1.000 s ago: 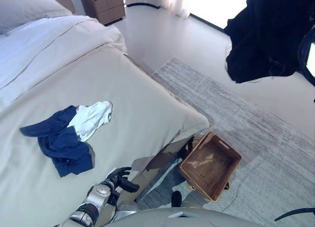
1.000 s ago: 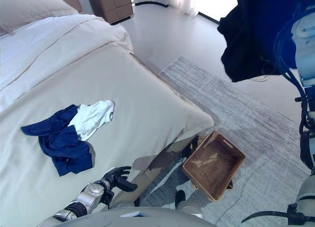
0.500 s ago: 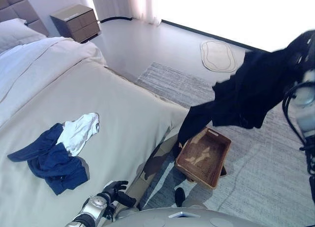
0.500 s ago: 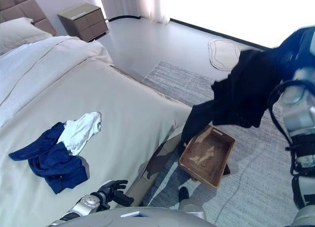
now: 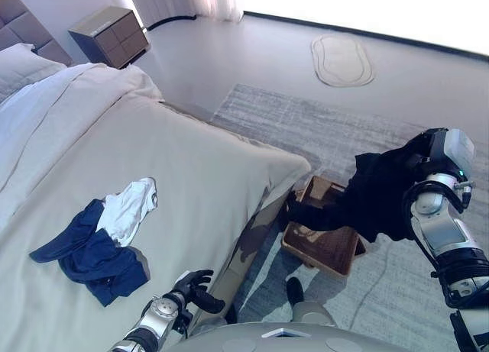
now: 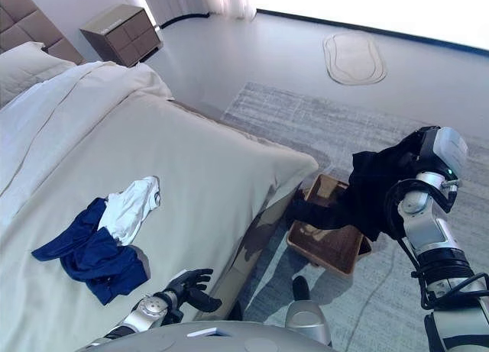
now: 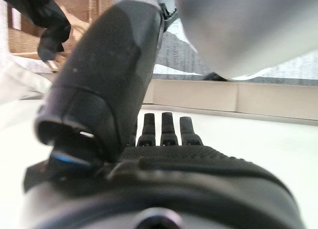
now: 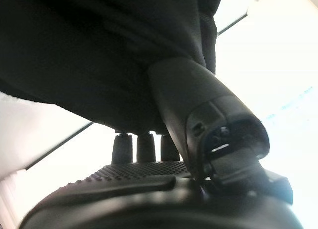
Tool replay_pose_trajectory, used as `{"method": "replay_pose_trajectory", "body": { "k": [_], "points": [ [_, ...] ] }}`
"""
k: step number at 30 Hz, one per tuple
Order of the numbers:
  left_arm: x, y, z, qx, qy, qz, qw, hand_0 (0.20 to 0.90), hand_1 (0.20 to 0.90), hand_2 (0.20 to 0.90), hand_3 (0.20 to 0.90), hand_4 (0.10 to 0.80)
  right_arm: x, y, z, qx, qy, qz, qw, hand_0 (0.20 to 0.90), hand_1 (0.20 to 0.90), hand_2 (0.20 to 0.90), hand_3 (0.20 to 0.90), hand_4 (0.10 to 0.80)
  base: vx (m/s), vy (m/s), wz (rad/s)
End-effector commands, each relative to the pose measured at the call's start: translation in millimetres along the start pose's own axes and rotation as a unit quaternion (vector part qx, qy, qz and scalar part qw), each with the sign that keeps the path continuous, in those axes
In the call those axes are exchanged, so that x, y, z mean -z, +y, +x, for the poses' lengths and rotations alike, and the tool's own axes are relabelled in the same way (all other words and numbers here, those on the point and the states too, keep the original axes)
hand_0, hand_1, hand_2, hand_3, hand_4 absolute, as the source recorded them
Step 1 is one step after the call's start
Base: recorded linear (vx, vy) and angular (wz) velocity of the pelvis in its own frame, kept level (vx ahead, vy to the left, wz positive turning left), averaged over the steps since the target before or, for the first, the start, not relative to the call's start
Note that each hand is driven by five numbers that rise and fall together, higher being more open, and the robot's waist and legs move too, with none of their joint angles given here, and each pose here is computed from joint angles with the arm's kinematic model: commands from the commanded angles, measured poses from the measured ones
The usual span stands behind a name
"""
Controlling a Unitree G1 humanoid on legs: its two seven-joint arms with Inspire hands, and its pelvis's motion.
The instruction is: Pick up the clothes from the bed and place them into the basket
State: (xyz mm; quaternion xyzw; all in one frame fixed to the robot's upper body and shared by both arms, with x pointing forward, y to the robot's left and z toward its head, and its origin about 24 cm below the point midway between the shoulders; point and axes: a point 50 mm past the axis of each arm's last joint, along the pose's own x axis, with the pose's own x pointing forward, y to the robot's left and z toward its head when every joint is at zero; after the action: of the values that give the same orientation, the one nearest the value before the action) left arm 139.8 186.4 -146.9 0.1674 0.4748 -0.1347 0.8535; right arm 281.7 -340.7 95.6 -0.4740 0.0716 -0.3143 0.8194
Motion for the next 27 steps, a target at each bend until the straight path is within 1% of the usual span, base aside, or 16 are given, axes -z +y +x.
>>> {"method": "replay_pose_trajectory", "body": {
  "k": [1,4,7,8,9,11,16,19,20,21,22,27],
  "points": [
    [-16.9,23.9,2.6,-0.030,-0.027,0.017,0.999,0.900,0.900,0.900,0.900,0.800,-45.3,-45.4,31.8,0.115,-0.071,0.054,0.989,0.300,0.300,0.300,0.200,0.100,-0.094,-0.004,0.04],
    [-26.7,24.9,4.1,-0.034,-0.043,0.011,0.998,0.900,0.900,0.900,0.900,0.800,-40.0,-37.4,38.4,0.096,-0.039,0.056,0.993,0.300,0.300,0.300,0.200,0.100,-0.127,-0.009,0.09],
    [-43.5,27.9,5.9,-0.038,-0.068,0.010,0.997,0.900,0.900,0.900,0.900,0.800,-39.4,-35.2,48.4,0.090,-0.011,0.042,0.995,0.300,0.300,0.300,0.200,0.100,-0.130,-0.021,0.00],
    [-43.6,27.9,6.0,-0.038,-0.068,0.010,0.997,0.900,0.900,0.900,0.900,0.800,-39.7,-35.2,48.6,0.090,-0.012,0.042,0.995,0.300,0.300,0.300,0.200,0.100,-0.170,-0.041,0.00],
    [-56.5,29.4,6.9,-0.041,-0.089,0.008,0.995,0.900,0.900,0.900,0.900,0.800,-40.5,-34.7,54.7,0.088,0.005,0.036,0.995,0.300,0.300,0.300,0.200,0.100,-0.156,-0.037,0.00],
    [-71.4,32.4,7.1,-0.046,-0.115,0.002,0.992,0.900,0.900,0.900,0.900,0.800,-44.1,-35.1,60.8,0.087,0.016,0.033,0.996,0.300,0.300,0.300,0.200,0.100,-0.188,-0.056,-0.01],
    [-95.7,36.5,4.8,-0.049,-0.163,-0.010,0.985,0.900,0.900,0.900,0.900,0.800,-59.3,-40.3,70.4,0.090,0.018,0.043,0.995,0.300,0.300,0.300,0.200,0.100,-0.086,-0.056,0.05],
    [-104.2,40.2,2.6,-0.054,-0.183,-0.026,0.981,0.900,0.900,0.900,0.900,0.800,-69.2,-45.1,74.6,0.104,0.002,0.040,0.994,0.300,0.300,0.300,0.200,0.100,-0.047,-0.063,0.04],
    [-105.8,41.4,1.8,-0.056,-0.189,-0.032,0.980,0.900,0.900,0.900,0.900,0.800,-74.4,-46.8,75.9,0.107,-0.009,0.043,0.993,0.528,0.528,0.528,0.466,0.366,-0.034,-0.058,0.04],
    [-107.2,42.3,1.2,-0.057,-0.194,-0.035,0.979,0.900,0.900,0.900,0.900,0.800,-79.3,-48.3,77.1,0.107,-0.016,0.042,0.993,0.684,0.684,0.684,0.647,0.547,-0.036,-0.063,0.08],
    [-108.5,43.3,0.6,-0.059,-0.198,-0.039,0.978,0.900,0.900,0.900,0.900,0.800,-83.3,-49.2,78.8,0.104,-0.020,0.038,0.994,0.900,0.900,0.900,0.900,0.800,-0.030,-0.068,0.07],
    [-108.4,49.9,-1.6,-0.068,-0.196,-0.038,0.977,0.900,0.900,0.900,0.900,0.800,-86.8,-53.6,83.9,0.101,-0.019,0.020,0.995,0.900,0.900,0.900,0.900,0.800,-0.007,-0.087,0.20]
  ]
}}
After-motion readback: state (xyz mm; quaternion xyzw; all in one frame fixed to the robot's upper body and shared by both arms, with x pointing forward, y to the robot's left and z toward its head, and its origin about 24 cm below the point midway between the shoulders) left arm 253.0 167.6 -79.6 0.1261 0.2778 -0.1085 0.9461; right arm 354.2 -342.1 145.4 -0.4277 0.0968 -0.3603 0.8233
